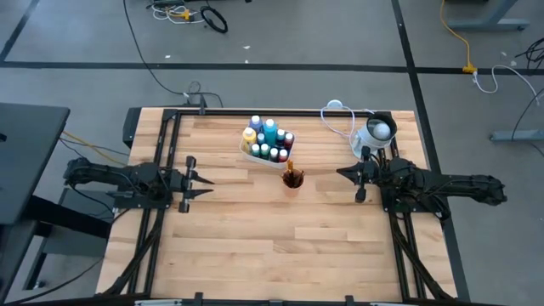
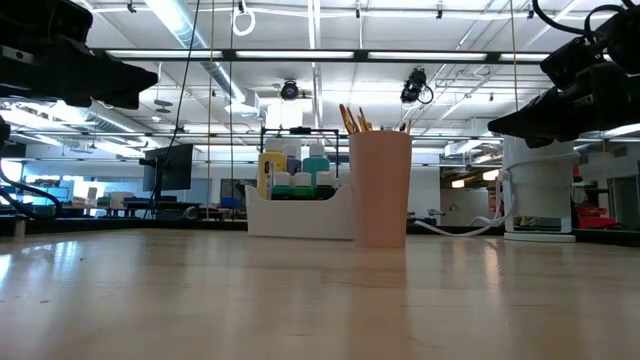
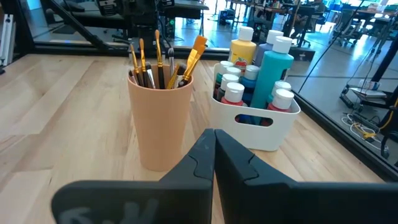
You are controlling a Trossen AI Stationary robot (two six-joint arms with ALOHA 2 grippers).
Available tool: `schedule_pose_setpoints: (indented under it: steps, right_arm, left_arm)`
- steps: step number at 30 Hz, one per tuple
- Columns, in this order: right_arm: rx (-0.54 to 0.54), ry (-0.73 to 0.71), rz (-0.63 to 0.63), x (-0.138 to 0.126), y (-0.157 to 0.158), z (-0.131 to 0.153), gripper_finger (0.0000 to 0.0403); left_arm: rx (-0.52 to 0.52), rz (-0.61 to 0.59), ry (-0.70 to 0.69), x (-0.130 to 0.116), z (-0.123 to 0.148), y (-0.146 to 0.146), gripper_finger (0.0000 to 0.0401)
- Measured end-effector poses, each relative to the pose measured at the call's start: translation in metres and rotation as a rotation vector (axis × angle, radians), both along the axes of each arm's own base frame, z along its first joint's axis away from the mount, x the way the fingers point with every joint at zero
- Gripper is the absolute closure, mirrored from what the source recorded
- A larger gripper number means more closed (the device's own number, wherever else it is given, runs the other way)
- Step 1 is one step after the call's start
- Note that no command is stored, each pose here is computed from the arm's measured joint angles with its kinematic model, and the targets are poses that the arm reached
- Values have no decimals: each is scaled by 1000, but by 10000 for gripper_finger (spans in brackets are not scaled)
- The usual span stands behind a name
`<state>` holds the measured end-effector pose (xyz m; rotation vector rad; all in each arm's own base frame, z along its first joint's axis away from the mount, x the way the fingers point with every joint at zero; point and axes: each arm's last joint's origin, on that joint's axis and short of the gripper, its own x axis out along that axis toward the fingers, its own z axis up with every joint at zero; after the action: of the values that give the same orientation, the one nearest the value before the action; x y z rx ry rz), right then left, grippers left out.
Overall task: Pick & Place Paint Supplies
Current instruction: Return to Home Position
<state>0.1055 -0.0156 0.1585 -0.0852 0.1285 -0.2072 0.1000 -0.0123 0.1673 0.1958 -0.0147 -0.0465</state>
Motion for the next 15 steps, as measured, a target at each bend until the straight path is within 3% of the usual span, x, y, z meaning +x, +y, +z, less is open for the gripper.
schedule_pose_setpoints:
  steps: [15]
  right_arm:
    - [0,0,2,0,0,0,396]
  left_arm:
    - [0,0,0,0,0,0,297]
